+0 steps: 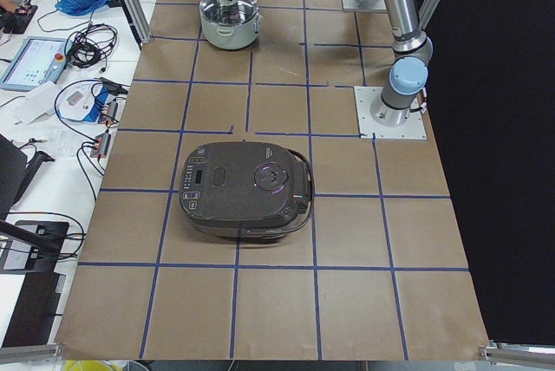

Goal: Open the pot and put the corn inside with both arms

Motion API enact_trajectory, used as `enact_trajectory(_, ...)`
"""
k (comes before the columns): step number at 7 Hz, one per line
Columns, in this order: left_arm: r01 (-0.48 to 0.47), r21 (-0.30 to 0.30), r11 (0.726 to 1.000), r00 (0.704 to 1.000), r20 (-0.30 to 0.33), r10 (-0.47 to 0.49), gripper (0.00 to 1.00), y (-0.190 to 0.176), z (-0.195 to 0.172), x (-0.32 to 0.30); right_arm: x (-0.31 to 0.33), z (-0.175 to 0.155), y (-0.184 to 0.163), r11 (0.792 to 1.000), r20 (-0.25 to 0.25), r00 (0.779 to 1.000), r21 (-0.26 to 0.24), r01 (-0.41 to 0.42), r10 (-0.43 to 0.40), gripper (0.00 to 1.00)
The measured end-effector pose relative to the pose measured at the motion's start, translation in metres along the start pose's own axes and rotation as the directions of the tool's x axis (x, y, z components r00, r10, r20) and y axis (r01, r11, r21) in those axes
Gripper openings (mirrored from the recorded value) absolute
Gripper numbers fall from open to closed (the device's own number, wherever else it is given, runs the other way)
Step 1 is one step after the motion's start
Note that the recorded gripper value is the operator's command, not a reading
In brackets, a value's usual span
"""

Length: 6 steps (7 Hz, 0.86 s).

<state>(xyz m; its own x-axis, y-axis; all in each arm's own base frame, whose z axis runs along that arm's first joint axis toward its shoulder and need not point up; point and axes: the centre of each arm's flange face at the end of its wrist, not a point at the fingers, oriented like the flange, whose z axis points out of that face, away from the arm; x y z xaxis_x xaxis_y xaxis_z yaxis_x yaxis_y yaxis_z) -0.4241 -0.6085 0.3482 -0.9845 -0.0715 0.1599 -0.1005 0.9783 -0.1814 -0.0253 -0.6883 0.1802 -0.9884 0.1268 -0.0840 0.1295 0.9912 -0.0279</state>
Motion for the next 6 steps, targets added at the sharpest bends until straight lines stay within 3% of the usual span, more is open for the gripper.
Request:
enact_trajectory(1, -0.002, 0.002, 1.0, 1.0, -0.001, 0.002, 0.08, 0.0, -0.001, 0.0, 0.001, 0.008, 0.0, 1.0, 0.001, 1.0, -0.013, -0.002, 0.002, 0.06)
enact_trajectory(3, -0.016, 0.019, 1.0, 1.0, -0.009, 0.016, 0.08, -0.001, -0.014, 0.001, 0.0, -0.005, -0.004, 1.0, 0.001, 1.0, -0.017, -0.005, 0.005, 0.06)
enact_trajectory(6, -0.04, 0.062, 0.997, 0.999, -0.019, 0.041, 0.08, -0.006, -0.062, -0.008, -0.042, -0.094, -0.001, 1.0, 0.008, 1.0, 0.012, 0.023, -0.023, 0.07)
